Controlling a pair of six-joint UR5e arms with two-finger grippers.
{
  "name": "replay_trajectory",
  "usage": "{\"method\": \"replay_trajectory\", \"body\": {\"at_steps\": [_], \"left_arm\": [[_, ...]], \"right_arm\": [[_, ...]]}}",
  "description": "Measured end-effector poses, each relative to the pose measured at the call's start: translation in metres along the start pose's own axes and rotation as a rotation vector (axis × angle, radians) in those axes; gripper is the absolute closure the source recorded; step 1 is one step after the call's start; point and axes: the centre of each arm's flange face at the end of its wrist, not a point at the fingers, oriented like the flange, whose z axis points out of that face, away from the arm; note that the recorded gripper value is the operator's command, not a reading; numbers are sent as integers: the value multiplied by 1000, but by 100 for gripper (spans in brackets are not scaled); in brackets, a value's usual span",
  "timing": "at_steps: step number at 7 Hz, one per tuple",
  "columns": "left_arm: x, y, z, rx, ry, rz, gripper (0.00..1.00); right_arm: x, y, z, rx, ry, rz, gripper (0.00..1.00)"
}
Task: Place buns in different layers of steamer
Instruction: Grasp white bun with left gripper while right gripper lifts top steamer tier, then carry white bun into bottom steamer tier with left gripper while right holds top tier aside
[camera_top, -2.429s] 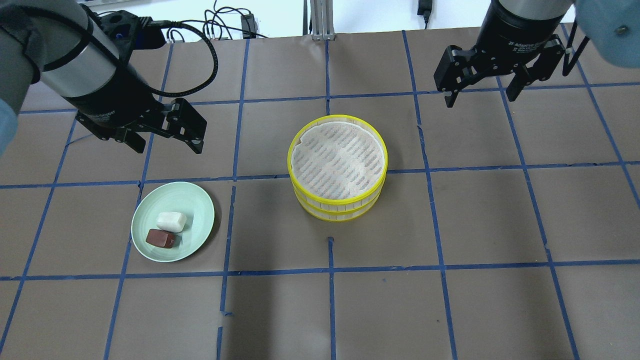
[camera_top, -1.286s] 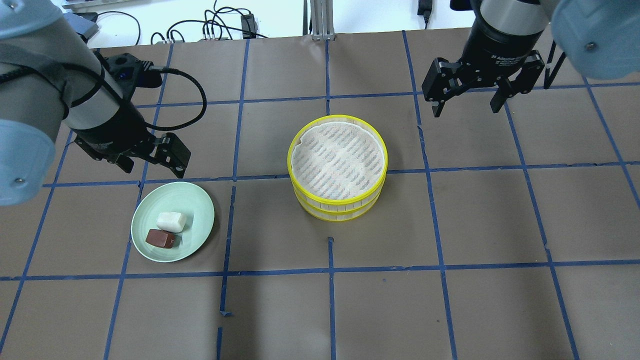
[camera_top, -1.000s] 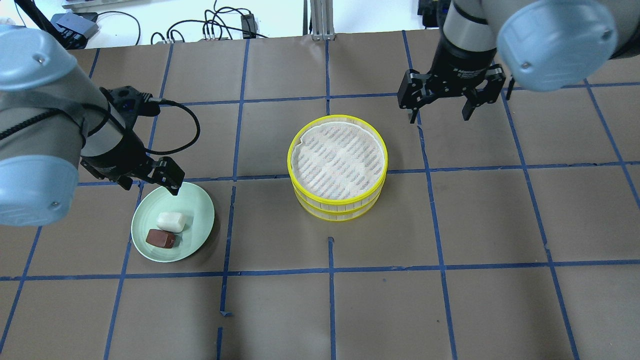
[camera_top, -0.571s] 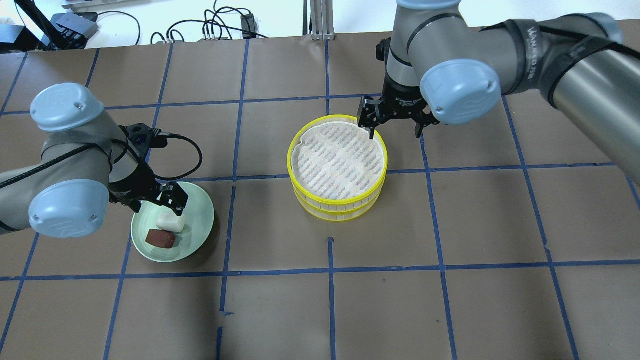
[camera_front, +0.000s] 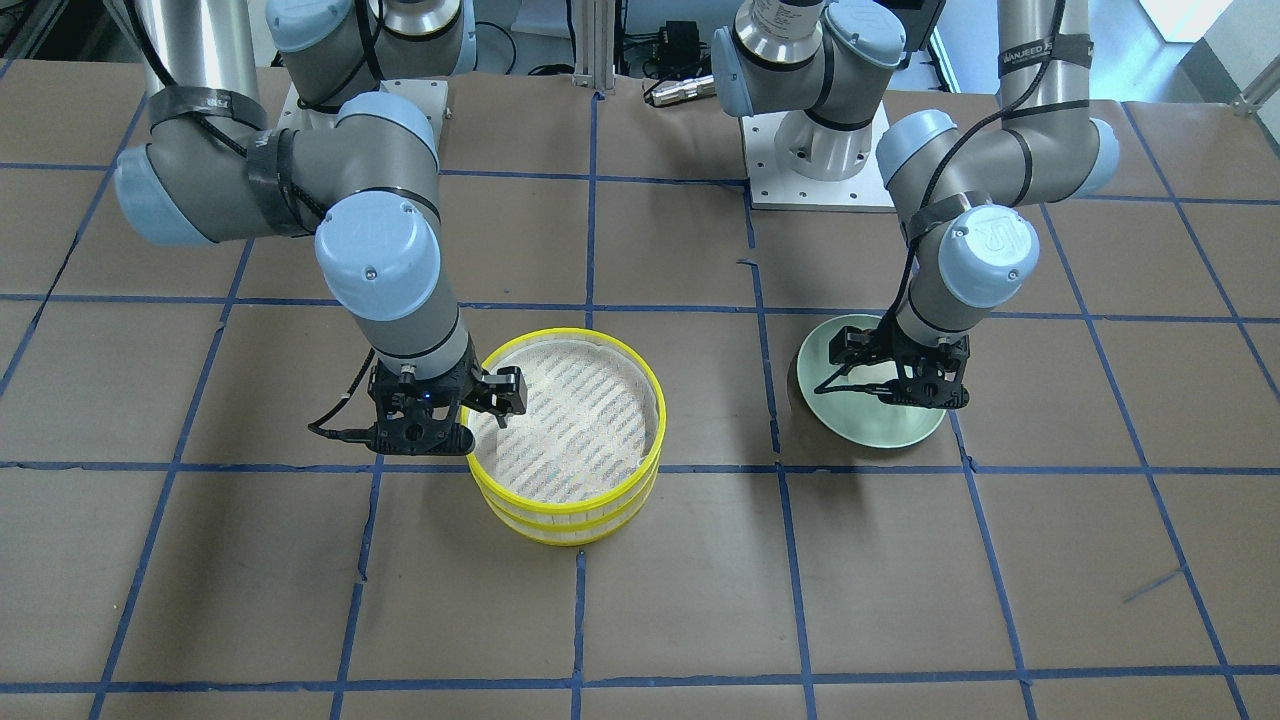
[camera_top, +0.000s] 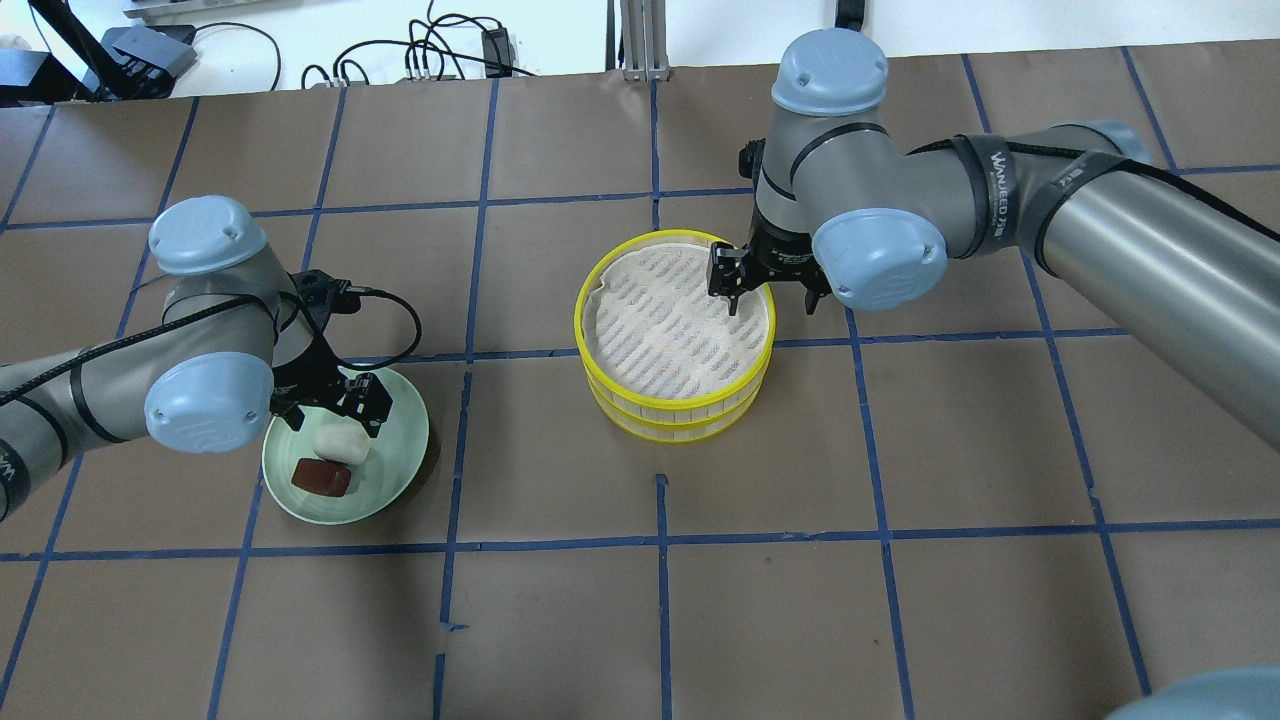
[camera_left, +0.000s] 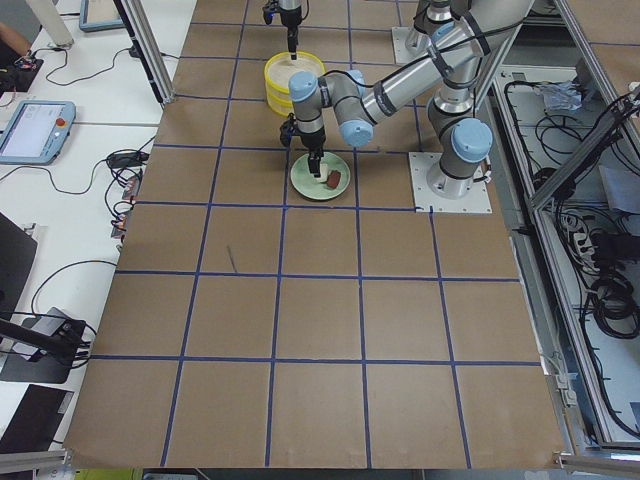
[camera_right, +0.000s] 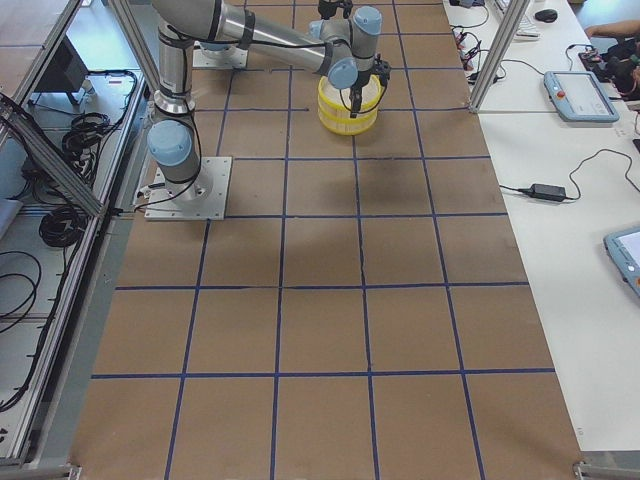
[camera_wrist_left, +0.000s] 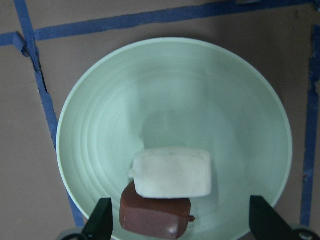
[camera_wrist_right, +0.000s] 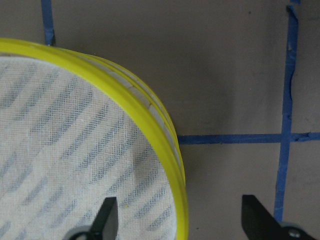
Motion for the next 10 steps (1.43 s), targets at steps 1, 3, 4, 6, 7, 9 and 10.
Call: {"method": "replay_trajectory", "body": {"at_steps": [1, 3, 4, 6, 7, 9, 10], "left_arm": [[1, -2, 9, -15, 5, 0, 22], [2, 2, 20, -38, 12, -9, 69], [-1, 2, 18, -35, 6, -21, 86], [-13, -8, -12, 26, -30, -48, 91], [-16, -18, -45, 92, -52, -60, 91], [0, -32, -105, 206, -1, -122, 91], [26, -42, -130, 251, 89, -185, 91]], "right_arm": [[0, -1, 4, -2, 0, 3, 88], [1, 0, 6, -6, 5, 3, 92], [1, -1, 5, -4, 9, 5, 92], [4, -2, -9, 16, 8, 8, 92], [16, -5, -32, 31, 5, -3, 92], [83, -21, -57, 33, 17, -30, 92], [130, -31, -58, 24, 43, -44, 92]]}}
